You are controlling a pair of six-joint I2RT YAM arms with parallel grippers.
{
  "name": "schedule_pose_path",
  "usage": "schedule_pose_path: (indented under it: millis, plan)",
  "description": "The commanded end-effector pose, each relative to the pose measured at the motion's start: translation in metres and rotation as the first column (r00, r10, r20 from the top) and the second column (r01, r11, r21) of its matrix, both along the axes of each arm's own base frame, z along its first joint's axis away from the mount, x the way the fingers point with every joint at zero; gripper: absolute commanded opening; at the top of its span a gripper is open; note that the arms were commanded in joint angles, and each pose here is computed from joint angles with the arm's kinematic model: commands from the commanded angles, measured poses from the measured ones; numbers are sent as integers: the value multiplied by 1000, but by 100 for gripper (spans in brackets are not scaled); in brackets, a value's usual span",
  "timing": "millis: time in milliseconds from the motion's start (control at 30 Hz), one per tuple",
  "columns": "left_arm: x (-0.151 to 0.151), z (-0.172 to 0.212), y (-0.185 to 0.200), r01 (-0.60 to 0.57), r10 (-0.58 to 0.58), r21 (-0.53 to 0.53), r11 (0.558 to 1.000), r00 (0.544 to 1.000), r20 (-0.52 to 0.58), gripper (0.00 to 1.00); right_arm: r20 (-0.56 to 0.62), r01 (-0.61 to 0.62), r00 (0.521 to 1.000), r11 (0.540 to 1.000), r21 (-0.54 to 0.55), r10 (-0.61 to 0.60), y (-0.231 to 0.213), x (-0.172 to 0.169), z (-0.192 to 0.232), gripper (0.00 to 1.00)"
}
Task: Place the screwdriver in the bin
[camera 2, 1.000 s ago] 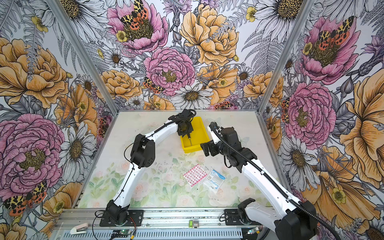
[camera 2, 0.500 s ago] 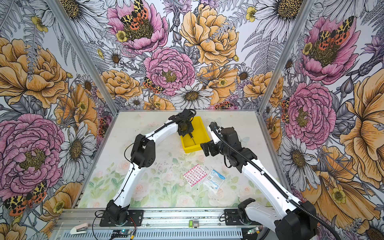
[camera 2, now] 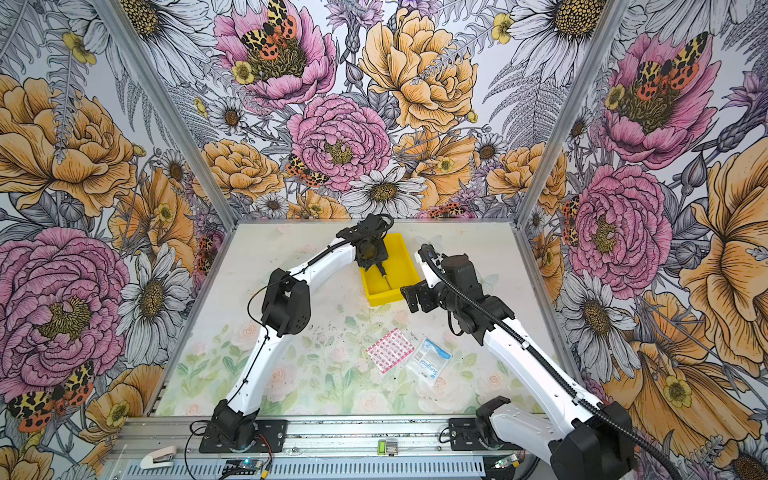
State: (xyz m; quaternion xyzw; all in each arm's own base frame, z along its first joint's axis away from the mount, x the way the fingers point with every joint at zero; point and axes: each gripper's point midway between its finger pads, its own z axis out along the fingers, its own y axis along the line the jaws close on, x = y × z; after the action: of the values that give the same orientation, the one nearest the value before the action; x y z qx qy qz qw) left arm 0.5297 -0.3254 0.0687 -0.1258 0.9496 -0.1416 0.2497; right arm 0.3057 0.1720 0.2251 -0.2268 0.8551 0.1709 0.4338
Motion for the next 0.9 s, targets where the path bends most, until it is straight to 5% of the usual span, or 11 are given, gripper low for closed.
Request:
schedule_pose_path:
  millis: [0, 400, 867]
  plan:
    - [5, 52, -4, 29, -26, -34, 999, 996, 90, 49, 27, 7, 1000, 999, 34, -8, -2, -3, 14, 99]
    - [-39, 120, 6, 75, -80, 35, 997, 981, 178, 53, 69, 109, 991, 993, 34, -111, -21, -6, 23, 99]
    - [-107, 147, 57, 104, -146, 189, 977, 964, 225, 56, 28, 180, 983, 982, 58, -182, -27, 1, 17, 99]
